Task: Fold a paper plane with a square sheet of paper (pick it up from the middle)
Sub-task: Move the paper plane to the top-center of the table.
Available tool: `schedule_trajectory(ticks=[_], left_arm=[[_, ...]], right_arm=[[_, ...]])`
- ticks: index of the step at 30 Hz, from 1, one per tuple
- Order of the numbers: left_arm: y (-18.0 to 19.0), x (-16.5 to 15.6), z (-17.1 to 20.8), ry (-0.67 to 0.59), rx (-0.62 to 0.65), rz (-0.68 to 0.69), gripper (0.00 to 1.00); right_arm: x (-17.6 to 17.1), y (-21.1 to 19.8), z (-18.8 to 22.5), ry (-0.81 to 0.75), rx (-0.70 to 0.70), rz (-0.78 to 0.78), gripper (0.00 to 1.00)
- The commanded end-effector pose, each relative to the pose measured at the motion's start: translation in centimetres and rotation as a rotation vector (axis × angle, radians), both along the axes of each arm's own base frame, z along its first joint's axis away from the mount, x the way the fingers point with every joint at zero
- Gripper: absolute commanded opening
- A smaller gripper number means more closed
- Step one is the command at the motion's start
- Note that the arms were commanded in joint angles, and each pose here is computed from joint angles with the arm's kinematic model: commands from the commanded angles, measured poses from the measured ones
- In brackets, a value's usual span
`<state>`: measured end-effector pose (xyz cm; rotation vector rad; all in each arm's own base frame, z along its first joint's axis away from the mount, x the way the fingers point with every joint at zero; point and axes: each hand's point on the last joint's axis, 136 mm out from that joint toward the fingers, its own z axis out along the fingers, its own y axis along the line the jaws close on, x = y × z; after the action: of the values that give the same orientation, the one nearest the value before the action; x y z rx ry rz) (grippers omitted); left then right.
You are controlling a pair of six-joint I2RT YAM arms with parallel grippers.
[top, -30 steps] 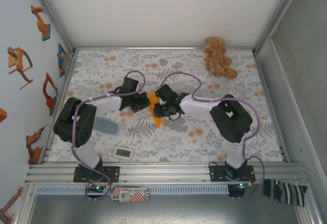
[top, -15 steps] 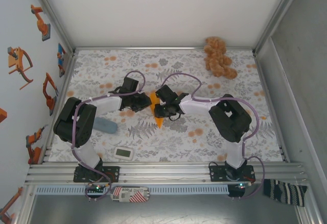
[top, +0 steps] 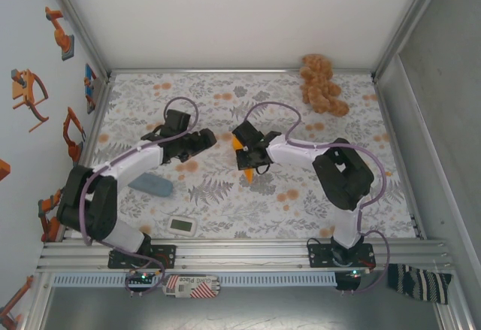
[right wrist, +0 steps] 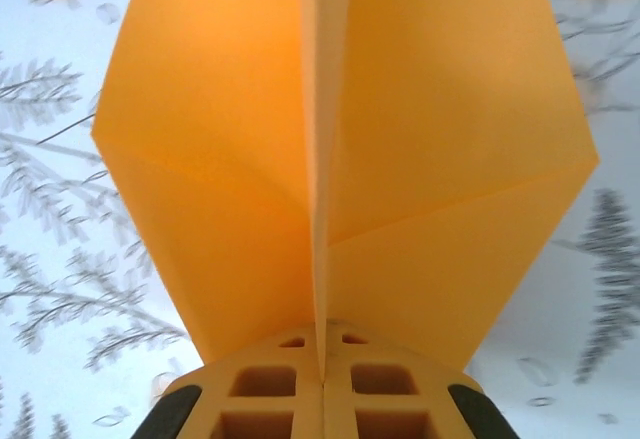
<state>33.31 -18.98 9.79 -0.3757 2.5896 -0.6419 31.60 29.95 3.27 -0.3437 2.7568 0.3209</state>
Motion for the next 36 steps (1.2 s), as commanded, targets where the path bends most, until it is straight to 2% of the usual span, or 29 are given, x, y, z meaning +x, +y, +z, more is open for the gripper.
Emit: schedule_trajectory(ticks=[1, 6, 12, 19, 36], left_arm=[[4.2, -1.6, -0.5, 0.007, 0.173, 0.079, 0.91], [6.0, -2.5, 0.2, -0.009, 0.214, 0.114, 0.95], [6.1, -2.9, -0.3, 0.009, 0.209, 0.113, 0.96], [5.4, -2.6, -0.8, 0.025, 0.192, 0.099, 0.97], [5.0, -2.5, -1.8, 0.057, 0.191, 0.087, 0.97]], right_arm=[[1.9, -2.5, 0.7, -0.014, -0.059, -0.039, 0.04], [4.1, -3.2, -0.4, 0.034, -0.058, -0.068, 0.04], [5.5, -3.6, -0.9, 0.040, -0.083, -0.080, 0.09], [5.4, -3.9, -1.8, 0.058, -0.104, -0.086, 0.20], [3.3, -6.4, -7.5, 0.104, -0.251, -0.129, 0.24]])
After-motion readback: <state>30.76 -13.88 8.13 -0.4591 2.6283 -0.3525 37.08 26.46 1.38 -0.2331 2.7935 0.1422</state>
